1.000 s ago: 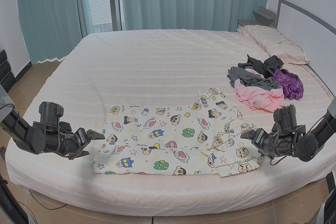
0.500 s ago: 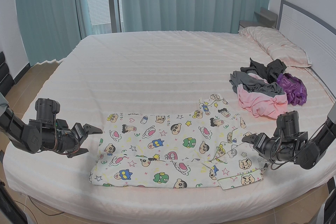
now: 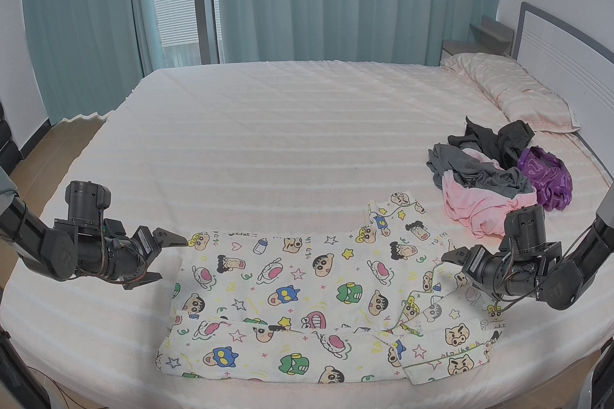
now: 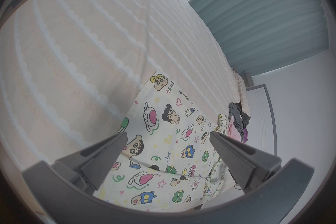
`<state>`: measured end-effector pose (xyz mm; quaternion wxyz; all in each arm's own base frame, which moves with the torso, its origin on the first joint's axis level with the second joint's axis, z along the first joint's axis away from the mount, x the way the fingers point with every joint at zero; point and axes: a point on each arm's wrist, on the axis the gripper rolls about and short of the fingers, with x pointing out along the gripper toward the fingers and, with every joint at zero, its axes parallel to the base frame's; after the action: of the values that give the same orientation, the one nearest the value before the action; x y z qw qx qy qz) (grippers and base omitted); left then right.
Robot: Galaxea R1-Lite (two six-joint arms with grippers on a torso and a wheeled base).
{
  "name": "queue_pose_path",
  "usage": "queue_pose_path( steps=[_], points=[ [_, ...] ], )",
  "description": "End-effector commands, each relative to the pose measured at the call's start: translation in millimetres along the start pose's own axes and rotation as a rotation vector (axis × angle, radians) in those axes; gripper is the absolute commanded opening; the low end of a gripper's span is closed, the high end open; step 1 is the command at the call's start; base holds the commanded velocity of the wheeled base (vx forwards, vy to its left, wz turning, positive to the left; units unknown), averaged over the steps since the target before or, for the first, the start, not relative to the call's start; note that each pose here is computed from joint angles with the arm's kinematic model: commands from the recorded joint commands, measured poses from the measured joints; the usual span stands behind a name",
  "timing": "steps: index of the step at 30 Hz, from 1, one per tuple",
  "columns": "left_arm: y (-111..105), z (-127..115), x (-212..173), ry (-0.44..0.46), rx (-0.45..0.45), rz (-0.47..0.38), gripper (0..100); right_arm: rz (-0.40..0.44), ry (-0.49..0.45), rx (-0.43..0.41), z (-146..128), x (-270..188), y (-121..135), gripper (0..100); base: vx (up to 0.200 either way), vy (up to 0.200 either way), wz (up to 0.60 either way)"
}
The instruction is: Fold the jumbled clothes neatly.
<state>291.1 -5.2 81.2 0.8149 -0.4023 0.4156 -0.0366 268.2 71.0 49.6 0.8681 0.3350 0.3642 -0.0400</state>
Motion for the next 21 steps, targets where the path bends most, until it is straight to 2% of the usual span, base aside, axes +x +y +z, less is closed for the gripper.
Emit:
queue_pose_path(
  steps=[1, 8, 12, 16, 21],
  points=[
    [4, -1, 7, 0.016, -0.005, 0.018, 100, -0.002, 0.002, 0.000, 0, 1, 0, 100, 0.000, 0.000, 0.00],
    [-1, 14, 23, -0.017, 0.014, -0.008, 100, 0.008, -0.005, -0.003, 1, -2, 2, 100, 0.000, 0.000, 0.00],
    [-7, 39, 61, -0.038, 0.020, -0.014, 100, 0.003, -0.001, -0.003, 0, -1, 1, 100, 0.000, 0.000, 0.00],
    [3, 51, 100, -0.024, 0.023, -0.001, 100, -0.002, 0.006, -0.005, -1, 0, 0, 100, 0.000, 0.000, 0.00],
    [-2, 65, 125, -0.043, 0.049, -0.029, 100, -0.002, 0.006, -0.005, -1, 0, 0, 100, 0.000, 0.000, 0.00]
  ],
)
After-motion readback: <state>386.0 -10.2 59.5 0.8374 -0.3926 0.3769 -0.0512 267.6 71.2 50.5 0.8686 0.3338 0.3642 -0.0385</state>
